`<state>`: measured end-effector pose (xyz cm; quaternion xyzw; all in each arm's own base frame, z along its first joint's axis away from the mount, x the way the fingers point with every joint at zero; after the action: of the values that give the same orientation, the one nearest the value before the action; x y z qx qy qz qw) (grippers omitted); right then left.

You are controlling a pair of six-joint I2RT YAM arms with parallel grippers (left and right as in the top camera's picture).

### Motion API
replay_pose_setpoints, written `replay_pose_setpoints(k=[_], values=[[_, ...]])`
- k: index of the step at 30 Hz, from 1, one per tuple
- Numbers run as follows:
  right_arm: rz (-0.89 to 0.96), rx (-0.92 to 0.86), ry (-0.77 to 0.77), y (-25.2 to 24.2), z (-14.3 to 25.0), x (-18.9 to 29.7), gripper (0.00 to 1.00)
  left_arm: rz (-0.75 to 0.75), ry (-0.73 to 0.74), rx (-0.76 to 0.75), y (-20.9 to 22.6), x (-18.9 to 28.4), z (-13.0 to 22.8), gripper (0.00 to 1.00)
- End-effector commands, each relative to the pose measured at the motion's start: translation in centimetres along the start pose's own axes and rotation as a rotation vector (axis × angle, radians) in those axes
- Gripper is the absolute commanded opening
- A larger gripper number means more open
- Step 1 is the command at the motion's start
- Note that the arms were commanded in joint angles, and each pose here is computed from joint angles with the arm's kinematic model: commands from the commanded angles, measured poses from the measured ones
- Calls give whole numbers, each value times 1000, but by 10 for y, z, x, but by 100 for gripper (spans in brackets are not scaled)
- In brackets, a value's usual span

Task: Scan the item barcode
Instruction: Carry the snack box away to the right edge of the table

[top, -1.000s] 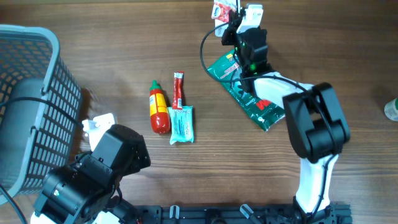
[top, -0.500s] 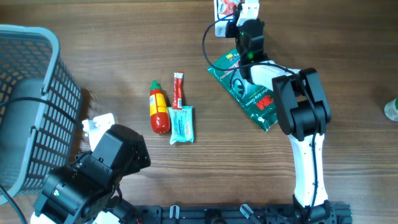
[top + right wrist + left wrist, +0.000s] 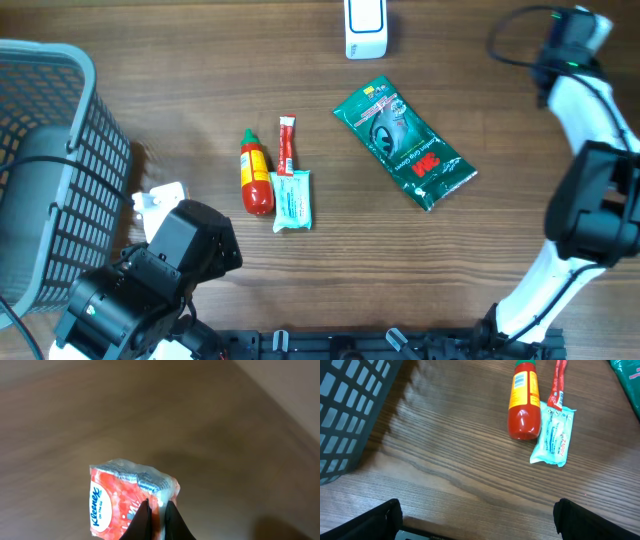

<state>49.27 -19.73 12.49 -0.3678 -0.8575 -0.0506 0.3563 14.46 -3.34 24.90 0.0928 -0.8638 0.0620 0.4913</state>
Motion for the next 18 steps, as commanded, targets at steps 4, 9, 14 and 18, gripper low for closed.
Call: replay_pose_setpoints(k=[4,9,14,18], values=[[127,-228,130,-108,32,-46,4,-7,-11,13,1,1,-1,100],[49,-279,193,-127,41,-54,24,-7,-11,13,1,1,-1,100],[-245,-301,125,-84,3,-20,94,-7,-11,13,1,1,-1,100],[-552,-268,12,-37,-47,55,100,-7,-11,13,1,1,-1,100]])
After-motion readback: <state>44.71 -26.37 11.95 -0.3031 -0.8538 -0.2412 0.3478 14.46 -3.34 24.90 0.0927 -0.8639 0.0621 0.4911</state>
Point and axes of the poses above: each gripper's point midway between its finger pads, its own x axis back along the fingers, its own y axis along the line the jaws close on, z = x × y, the point moved 3 cm from there along x, back along the fingers, and after that the axes turned 3 degrees about -x, right-handed, at the moved point
